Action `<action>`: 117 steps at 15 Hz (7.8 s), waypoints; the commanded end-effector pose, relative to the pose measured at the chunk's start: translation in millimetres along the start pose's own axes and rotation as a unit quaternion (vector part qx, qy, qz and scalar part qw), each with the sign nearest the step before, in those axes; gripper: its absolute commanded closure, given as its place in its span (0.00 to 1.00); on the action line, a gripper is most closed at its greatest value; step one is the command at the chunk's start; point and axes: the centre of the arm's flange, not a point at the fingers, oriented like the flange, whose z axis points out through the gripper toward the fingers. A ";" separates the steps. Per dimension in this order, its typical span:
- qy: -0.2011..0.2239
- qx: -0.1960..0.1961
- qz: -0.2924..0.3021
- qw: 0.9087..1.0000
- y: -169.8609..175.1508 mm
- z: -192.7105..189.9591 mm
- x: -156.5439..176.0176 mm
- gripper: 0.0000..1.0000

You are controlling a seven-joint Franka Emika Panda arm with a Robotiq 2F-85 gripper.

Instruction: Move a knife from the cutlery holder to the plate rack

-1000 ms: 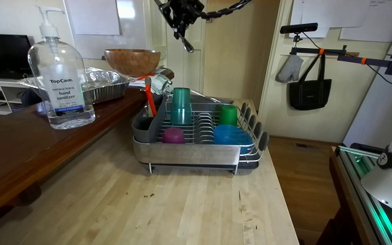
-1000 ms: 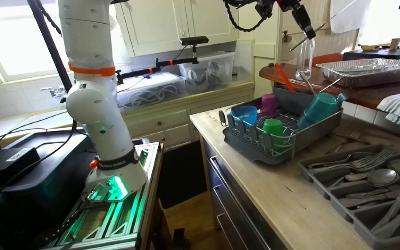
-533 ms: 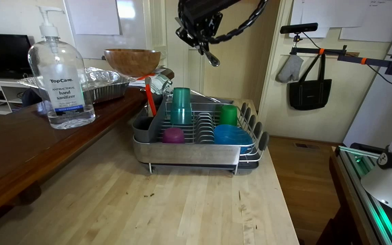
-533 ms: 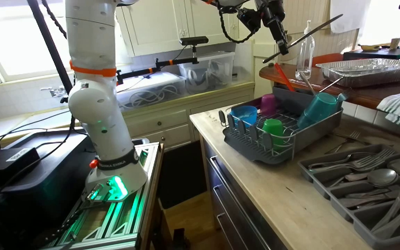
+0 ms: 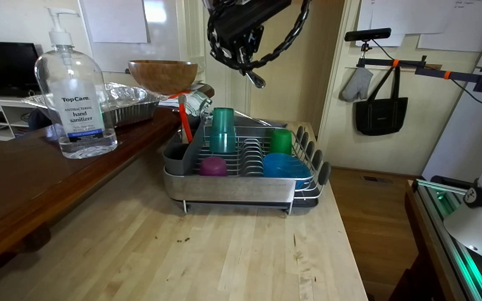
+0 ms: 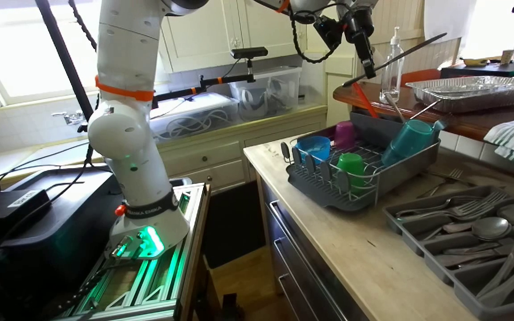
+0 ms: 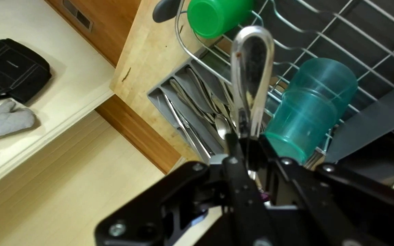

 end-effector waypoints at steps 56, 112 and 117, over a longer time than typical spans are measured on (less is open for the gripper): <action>0.410 0.103 0.151 0.894 -251.0 -6.3 -162.9 0.96; 0.392 0.054 0.126 0.909 -255.4 11.5 -149.5 0.96; 0.390 0.054 0.118 0.912 -260.0 19.3 -147.8 0.96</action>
